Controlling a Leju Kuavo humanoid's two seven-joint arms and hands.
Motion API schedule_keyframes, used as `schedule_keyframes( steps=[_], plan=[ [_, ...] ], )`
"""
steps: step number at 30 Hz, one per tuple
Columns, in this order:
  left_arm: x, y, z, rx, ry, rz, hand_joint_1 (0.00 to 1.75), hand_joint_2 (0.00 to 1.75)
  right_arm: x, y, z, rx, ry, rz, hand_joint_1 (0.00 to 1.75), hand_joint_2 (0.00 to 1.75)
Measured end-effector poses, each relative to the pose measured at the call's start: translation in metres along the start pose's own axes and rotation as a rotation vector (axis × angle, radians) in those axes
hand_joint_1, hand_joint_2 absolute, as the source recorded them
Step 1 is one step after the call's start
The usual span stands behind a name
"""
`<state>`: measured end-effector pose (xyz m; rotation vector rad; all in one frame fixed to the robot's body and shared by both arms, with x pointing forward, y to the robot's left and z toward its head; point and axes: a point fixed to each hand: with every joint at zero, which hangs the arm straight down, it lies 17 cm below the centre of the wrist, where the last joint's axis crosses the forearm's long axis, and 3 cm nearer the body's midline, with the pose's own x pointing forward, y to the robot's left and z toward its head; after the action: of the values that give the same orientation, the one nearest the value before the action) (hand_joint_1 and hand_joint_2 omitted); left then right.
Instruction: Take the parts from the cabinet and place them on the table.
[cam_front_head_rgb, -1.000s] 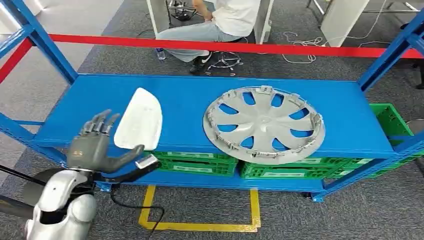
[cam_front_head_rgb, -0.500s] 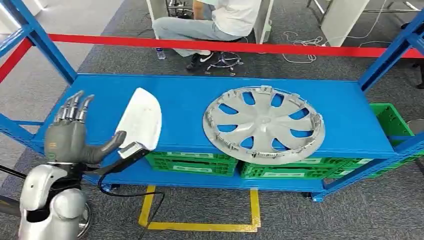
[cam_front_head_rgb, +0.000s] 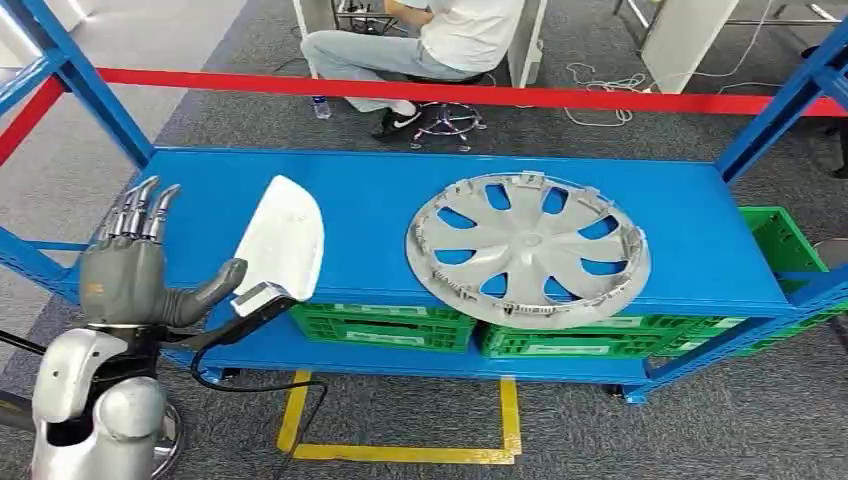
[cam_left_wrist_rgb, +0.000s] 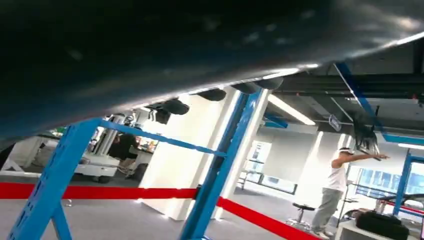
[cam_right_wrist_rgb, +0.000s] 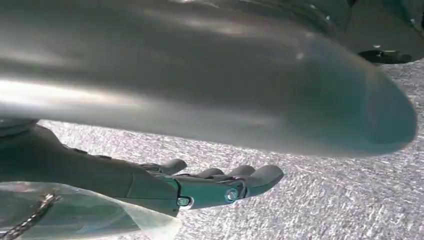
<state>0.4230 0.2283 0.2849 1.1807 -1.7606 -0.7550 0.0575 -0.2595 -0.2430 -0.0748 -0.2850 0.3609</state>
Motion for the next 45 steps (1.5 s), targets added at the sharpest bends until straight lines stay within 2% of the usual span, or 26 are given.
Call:
schedule_keyframes(
  steps=[45],
  plan=[
    [-0.0078, 0.0008, 0.0004, 0.001, 0.014, -0.01, 0.0, 0.0, 0.0016, -0.0007, 0.0, -0.003, -0.003, 0.011, 0.0, 0.0]
  ],
)
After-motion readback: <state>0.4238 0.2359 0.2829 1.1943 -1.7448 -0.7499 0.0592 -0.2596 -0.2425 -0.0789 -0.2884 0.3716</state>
